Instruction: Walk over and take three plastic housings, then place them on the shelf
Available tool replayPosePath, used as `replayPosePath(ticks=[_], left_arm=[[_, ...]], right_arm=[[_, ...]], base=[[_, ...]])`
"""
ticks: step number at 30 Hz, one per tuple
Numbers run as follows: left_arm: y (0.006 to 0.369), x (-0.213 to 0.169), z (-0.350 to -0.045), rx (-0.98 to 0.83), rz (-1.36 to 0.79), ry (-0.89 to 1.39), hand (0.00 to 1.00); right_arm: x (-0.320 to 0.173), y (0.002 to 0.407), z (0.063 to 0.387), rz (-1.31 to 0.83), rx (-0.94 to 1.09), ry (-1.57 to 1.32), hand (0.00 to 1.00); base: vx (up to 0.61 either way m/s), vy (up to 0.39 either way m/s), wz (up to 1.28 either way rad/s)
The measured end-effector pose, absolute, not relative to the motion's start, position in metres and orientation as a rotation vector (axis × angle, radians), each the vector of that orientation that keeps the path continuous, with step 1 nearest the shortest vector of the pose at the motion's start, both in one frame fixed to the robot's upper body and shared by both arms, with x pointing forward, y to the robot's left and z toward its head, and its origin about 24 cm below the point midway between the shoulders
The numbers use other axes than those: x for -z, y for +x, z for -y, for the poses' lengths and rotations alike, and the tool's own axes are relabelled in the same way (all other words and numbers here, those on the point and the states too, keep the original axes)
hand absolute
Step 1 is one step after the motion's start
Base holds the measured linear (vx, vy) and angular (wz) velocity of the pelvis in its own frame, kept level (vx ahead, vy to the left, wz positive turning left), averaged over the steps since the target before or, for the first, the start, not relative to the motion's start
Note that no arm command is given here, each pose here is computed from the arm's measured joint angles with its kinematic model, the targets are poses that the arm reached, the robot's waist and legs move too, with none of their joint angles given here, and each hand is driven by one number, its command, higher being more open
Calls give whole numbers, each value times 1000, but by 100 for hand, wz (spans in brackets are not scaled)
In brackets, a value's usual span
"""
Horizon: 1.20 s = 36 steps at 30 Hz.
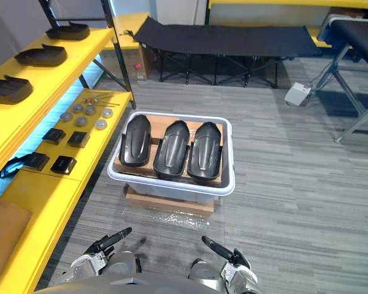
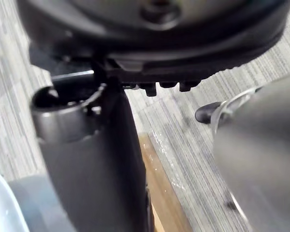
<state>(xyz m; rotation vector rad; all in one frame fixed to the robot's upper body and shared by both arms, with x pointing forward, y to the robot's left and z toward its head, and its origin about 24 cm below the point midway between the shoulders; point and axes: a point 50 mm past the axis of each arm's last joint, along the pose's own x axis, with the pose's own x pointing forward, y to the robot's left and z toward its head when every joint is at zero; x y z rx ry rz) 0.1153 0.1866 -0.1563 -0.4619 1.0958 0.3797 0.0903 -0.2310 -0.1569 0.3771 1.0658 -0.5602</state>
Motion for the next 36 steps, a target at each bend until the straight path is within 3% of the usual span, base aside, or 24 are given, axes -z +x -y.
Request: replayPosePath(ticks=[10,16,19,26,29,32,36], left_arm=[[104,159,-198,-431,-1133,-428,100],[100,160,-200,-400,-1155,-368,100],[97,159,-207,-404,-1168,-337,100],[80,159,-226,-428,-1199,-278,100],[65,160,-235,-455,-1208,-250,100],[41,163,-237,-453,-1277,-209,100],[39,162,-236,-443,-1262,-193,100]], right_arm=[[163,56,212,-1068,476,366,100],[145,84,200,-920,146,132,100],[129,97,178,-841,-51,88,100],[76,102,159,-684,-276,190,100],[35,125,166,-490,-296,244,100],[0,156,188,-314,-177,183,100],[-3,184,232,-359,-26,100,100]], base=[[122,120,-7],[-51,-21,10],[-57,-24,12],[-34,17,-11],[-22,30,-26],[-1,9,-8],[20,6,0]])
